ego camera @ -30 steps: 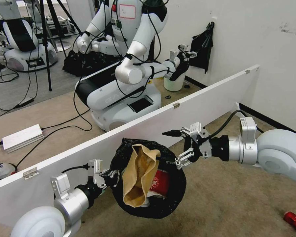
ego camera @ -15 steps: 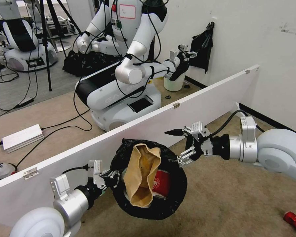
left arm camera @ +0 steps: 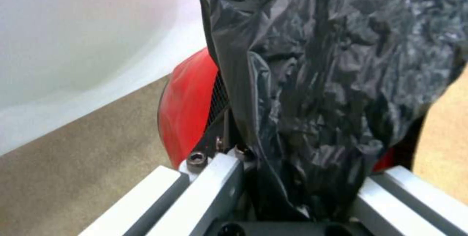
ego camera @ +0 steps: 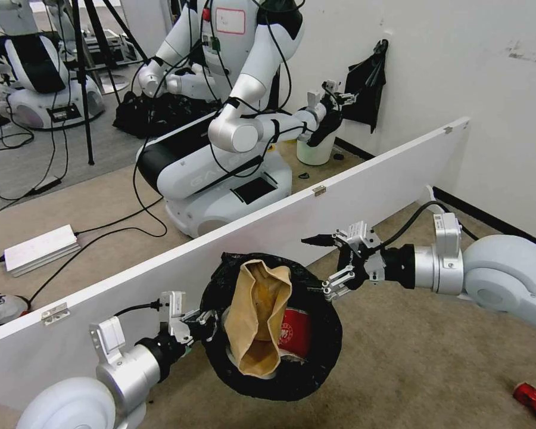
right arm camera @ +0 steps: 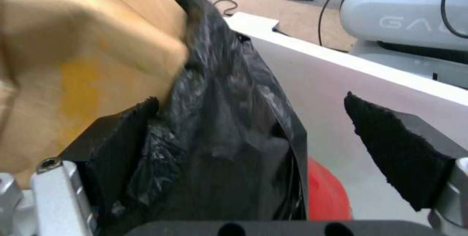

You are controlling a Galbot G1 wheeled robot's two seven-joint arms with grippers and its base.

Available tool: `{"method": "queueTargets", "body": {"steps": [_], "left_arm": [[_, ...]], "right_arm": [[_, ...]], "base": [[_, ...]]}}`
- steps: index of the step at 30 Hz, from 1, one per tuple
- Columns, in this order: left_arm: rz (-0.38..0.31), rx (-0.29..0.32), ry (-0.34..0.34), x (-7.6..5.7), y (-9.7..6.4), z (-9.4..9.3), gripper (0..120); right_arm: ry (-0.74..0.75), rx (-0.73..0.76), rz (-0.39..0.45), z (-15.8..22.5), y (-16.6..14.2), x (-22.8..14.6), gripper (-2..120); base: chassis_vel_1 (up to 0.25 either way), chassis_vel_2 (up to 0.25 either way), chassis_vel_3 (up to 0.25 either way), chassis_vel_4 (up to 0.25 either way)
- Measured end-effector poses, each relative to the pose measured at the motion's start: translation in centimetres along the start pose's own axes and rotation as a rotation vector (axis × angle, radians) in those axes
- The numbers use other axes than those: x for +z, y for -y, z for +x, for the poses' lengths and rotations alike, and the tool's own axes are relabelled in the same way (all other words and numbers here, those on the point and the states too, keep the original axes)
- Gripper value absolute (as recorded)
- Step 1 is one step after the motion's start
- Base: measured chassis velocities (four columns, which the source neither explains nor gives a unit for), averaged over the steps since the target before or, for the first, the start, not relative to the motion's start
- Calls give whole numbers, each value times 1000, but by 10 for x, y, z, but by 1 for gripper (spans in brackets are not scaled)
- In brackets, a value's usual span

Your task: Pick up the trash bin, then pick up the garbage from the floor and place it into the trash bin.

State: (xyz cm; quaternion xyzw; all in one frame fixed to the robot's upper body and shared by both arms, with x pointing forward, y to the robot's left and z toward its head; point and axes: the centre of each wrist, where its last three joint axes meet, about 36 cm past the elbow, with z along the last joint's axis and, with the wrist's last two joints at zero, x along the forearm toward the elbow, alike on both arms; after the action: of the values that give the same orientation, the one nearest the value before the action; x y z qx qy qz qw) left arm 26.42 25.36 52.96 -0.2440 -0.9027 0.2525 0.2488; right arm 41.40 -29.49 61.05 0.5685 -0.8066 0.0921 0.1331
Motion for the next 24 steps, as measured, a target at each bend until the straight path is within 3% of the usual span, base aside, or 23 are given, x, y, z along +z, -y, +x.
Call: {"method": "queueTargets", "body": {"steps": [24], "left_arm": [[29,33,-5,2,9,5,0]], "right_arm": [[4,6,-2,-3,-2,1,98]], "base": [[0,0,0,0]]}}
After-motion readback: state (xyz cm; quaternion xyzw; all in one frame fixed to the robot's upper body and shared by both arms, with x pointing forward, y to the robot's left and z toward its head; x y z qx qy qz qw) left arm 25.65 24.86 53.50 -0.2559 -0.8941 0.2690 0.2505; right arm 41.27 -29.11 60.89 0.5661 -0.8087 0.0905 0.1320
